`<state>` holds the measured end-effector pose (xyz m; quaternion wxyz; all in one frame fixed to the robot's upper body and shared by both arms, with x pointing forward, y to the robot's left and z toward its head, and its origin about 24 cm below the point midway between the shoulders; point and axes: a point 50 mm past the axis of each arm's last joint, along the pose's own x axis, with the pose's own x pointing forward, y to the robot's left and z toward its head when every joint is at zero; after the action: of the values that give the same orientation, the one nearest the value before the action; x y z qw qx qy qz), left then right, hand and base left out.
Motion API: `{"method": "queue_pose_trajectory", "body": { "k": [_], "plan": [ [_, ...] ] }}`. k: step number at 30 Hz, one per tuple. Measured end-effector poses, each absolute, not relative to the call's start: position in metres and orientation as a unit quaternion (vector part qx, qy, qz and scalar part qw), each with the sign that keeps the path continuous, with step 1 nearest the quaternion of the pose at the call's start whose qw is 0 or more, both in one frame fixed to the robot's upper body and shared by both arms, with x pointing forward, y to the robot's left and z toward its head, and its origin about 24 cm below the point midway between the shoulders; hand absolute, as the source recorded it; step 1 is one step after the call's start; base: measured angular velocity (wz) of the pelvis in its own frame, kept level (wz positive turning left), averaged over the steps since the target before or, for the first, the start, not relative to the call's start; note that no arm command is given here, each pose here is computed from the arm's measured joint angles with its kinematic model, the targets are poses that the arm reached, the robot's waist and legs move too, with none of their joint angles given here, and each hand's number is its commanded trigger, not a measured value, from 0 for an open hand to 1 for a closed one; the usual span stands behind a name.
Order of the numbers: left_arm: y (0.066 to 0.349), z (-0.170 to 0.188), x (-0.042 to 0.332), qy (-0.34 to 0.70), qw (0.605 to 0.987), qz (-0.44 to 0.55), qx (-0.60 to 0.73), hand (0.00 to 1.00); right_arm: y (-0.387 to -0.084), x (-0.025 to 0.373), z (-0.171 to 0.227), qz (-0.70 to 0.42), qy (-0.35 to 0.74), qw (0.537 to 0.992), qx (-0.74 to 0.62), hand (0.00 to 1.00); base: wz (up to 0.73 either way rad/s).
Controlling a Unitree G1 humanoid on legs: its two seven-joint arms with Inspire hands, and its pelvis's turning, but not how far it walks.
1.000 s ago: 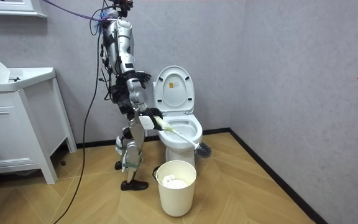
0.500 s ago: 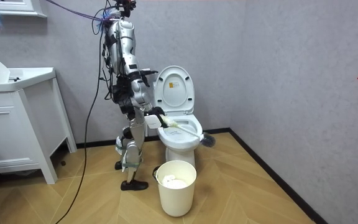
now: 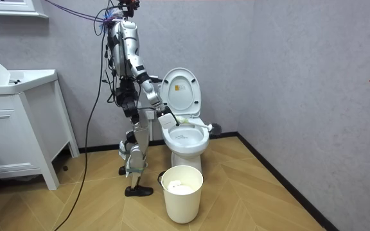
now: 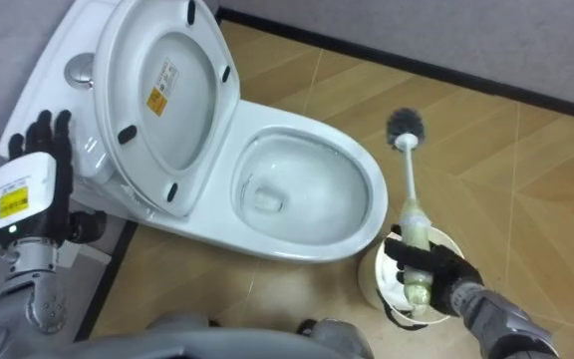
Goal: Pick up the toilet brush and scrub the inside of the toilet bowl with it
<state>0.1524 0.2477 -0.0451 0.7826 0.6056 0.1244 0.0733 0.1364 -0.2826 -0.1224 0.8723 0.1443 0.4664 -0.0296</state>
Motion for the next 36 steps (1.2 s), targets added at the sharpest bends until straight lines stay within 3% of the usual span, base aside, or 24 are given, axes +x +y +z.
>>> {"method": "queue_pose_trajectory", "body": {
  "k": [18,36],
  "plan": [
    [0.252,-0.051,0.163,0.160,0.778,0.015,0.607,0.00,-0.258,0.189,-0.096,0.126,0.419,0.897,-0.059,1.00,0.00],
    [0.243,-0.034,0.195,0.101,0.793,0.011,0.601,0.00,-0.282,0.176,-0.111,0.094,0.514,0.840,-0.148,1.00,0.04]
  ]
}}
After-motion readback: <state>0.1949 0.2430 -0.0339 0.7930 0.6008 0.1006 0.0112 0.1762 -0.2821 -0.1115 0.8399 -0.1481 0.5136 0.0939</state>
